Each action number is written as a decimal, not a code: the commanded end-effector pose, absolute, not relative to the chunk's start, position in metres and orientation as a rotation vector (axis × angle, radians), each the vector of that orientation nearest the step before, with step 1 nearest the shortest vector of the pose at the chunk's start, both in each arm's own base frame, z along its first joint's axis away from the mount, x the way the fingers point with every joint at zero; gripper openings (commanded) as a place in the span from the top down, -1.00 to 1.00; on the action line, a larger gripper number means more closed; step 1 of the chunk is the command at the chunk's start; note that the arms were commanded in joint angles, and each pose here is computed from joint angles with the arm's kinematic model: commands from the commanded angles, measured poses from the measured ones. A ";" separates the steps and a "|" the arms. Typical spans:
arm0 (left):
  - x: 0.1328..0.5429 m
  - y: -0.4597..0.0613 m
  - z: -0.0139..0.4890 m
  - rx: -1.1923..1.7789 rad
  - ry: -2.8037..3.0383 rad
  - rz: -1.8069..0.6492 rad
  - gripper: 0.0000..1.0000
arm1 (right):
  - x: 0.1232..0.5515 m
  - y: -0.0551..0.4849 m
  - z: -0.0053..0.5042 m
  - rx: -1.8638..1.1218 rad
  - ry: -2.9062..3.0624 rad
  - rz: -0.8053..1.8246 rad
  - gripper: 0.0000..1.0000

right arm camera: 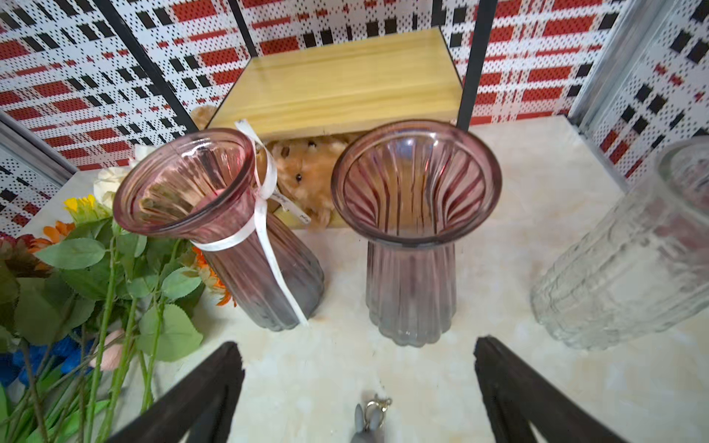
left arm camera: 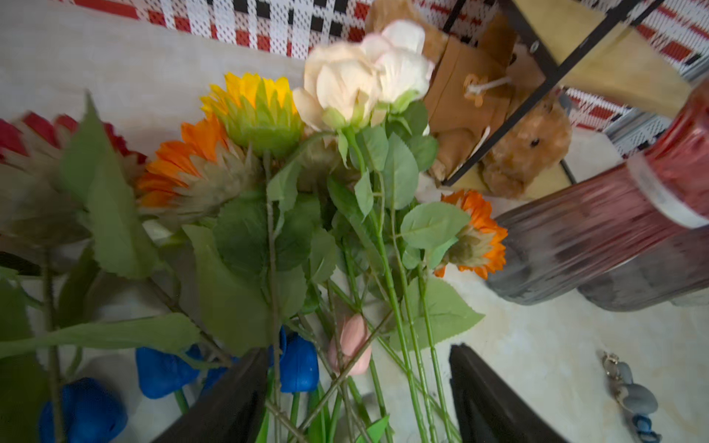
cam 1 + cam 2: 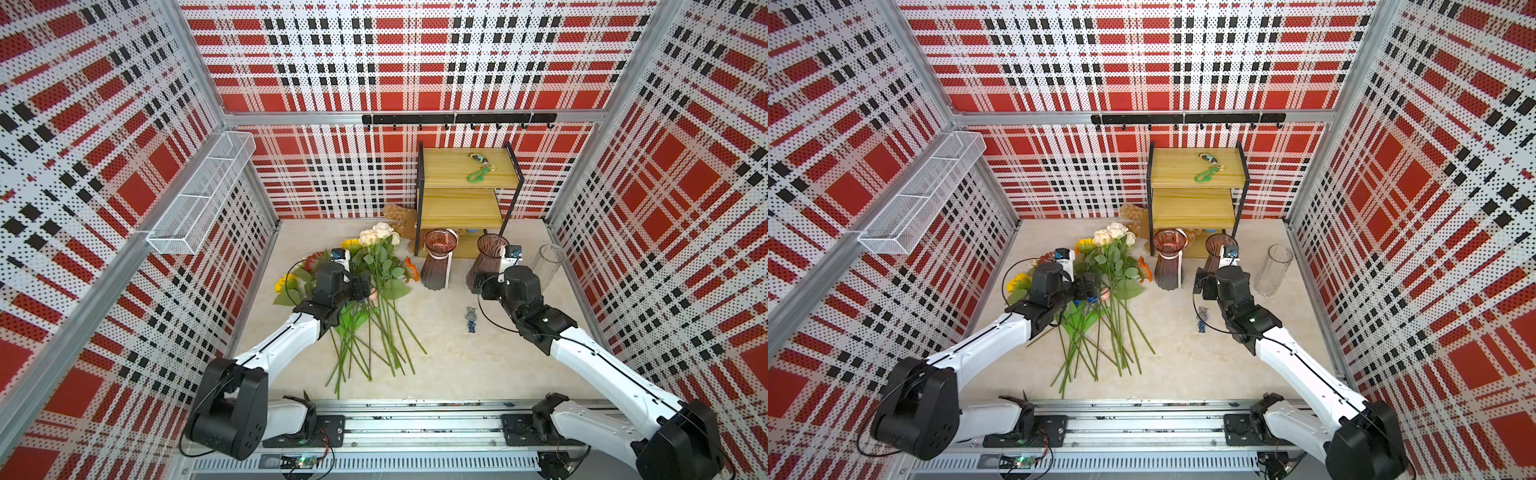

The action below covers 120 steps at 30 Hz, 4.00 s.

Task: Arrange the flowers in different vases according to their variety
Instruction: Pick up the flower at the center of the board.

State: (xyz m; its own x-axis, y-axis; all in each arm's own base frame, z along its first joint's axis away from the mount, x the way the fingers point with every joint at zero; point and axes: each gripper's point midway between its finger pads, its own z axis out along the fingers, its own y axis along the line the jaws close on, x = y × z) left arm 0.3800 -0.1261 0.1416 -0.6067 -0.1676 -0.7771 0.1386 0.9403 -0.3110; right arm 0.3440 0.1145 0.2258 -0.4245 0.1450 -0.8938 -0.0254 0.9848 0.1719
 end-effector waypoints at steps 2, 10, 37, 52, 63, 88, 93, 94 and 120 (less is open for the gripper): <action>0.391 -0.150 0.140 0.029 2.210 -0.526 -0.47 | 0.343 0.141 0.216 0.055 2.105 0.284 -1.00; 0.398 -0.167 0.137 0.068 2.227 -0.573 -0.29 | 0.348 0.175 0.198 0.019 2.186 0.410 -1.00; 0.401 -0.185 0.086 0.076 2.364 -0.603 0.25 | 0.359 0.195 0.175 -0.012 2.264 0.439 -1.00; 0.405 -0.188 0.079 0.085 2.390 -0.591 0.91 | 0.361 0.219 0.161 -0.070 2.305 0.491 -1.00; 0.412 -0.171 0.174 0.062 2.249 -0.562 1.00 | 0.358 0.311 0.140 -0.178 2.402 0.687 -0.97; 0.378 -0.085 0.219 -0.085 2.197 -0.502 1.00 | 0.362 0.404 0.089 -0.206 2.569 0.971 0.24; 0.374 -0.079 0.217 -0.094 2.198 -0.500 1.00 | 0.358 0.410 0.081 -0.216 2.602 0.982 0.23; 0.373 -0.078 0.216 -0.096 2.199 -0.500 1.00 | 0.358 0.411 0.078 -0.215 2.609 0.983 0.23; 0.364 -0.073 0.212 -0.115 2.202 -0.480 1.00 | 0.360 0.418 0.052 -0.223 2.652 0.966 0.65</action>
